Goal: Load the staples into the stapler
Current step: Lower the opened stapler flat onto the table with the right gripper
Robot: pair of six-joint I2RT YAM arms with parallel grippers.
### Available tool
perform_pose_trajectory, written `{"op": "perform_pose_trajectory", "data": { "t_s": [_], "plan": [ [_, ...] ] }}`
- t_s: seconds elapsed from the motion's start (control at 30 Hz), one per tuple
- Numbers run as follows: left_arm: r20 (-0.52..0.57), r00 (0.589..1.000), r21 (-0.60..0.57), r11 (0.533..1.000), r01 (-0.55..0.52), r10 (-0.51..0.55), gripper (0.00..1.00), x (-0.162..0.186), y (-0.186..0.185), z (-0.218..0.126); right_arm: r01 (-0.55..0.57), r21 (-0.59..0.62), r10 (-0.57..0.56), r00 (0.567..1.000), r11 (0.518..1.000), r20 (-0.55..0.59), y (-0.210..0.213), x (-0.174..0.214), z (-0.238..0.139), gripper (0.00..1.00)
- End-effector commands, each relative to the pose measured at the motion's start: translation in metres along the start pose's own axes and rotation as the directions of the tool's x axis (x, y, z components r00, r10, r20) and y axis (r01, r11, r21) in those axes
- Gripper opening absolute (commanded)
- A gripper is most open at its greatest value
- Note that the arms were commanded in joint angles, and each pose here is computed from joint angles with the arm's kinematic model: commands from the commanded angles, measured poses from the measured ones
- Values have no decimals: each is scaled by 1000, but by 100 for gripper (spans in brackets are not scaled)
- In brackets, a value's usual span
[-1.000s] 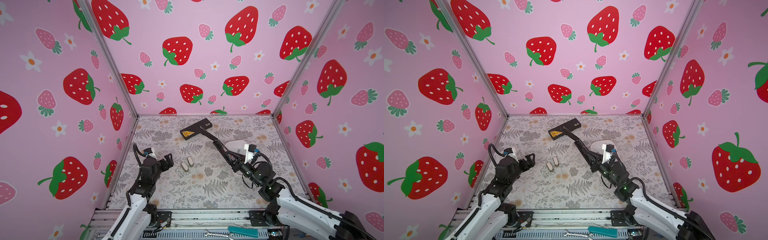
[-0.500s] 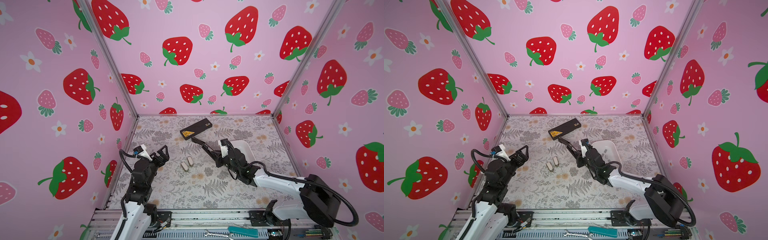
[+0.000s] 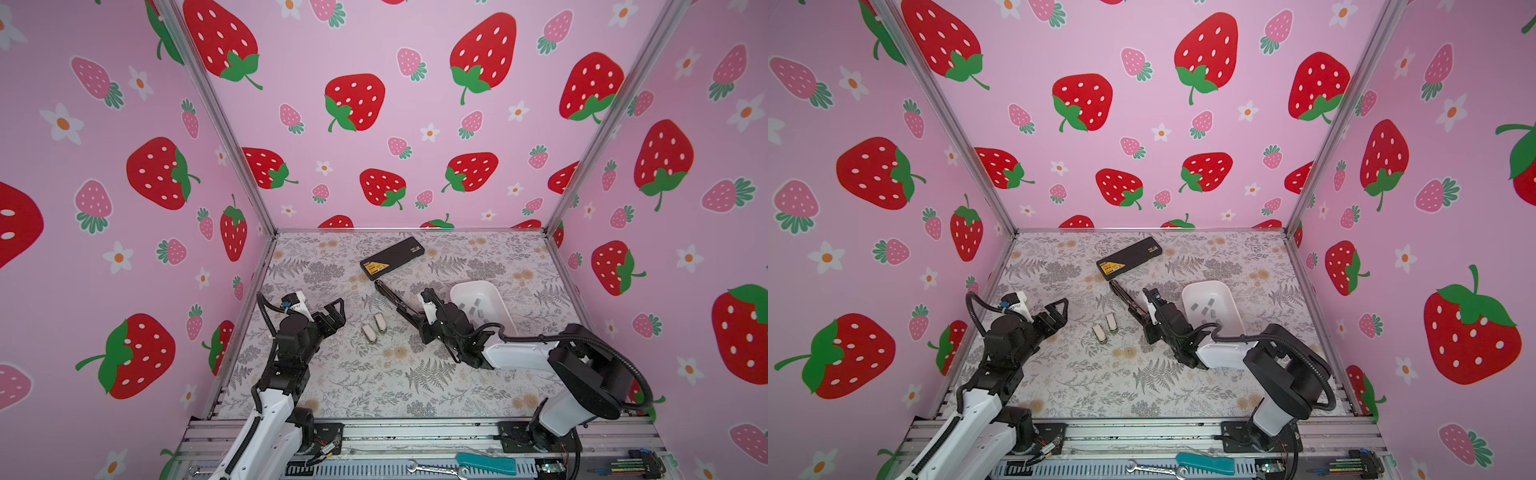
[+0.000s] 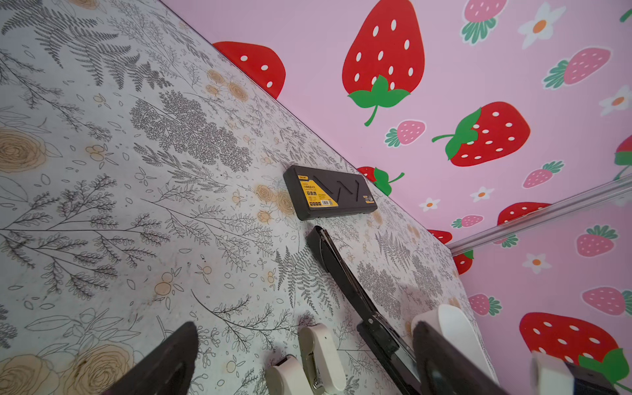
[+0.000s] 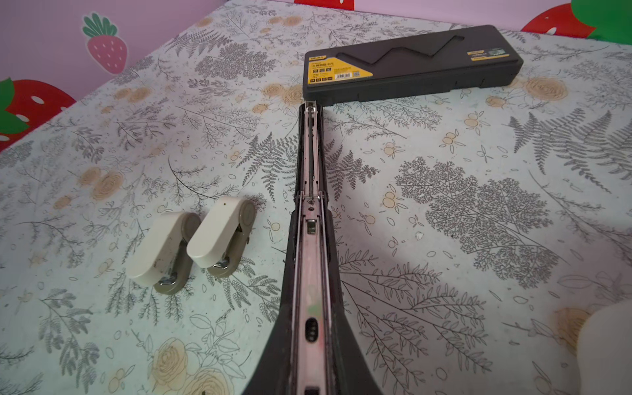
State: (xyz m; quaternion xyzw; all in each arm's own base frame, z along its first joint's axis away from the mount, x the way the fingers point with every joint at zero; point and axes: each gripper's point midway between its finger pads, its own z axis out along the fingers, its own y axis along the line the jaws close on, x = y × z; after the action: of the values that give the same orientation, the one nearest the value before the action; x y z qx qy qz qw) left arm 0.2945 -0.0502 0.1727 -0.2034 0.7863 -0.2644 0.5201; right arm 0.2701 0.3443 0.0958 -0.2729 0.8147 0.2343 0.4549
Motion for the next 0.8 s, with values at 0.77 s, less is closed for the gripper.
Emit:
{"op": "perform_pose_trajectory", "data": {
  "t_s": [0.77],
  "plan": [
    [56,996,38,997,-69,67,99,-26,-22,-10,-184,301,191,982,936,7,-52,42,22,6]
  ]
}}
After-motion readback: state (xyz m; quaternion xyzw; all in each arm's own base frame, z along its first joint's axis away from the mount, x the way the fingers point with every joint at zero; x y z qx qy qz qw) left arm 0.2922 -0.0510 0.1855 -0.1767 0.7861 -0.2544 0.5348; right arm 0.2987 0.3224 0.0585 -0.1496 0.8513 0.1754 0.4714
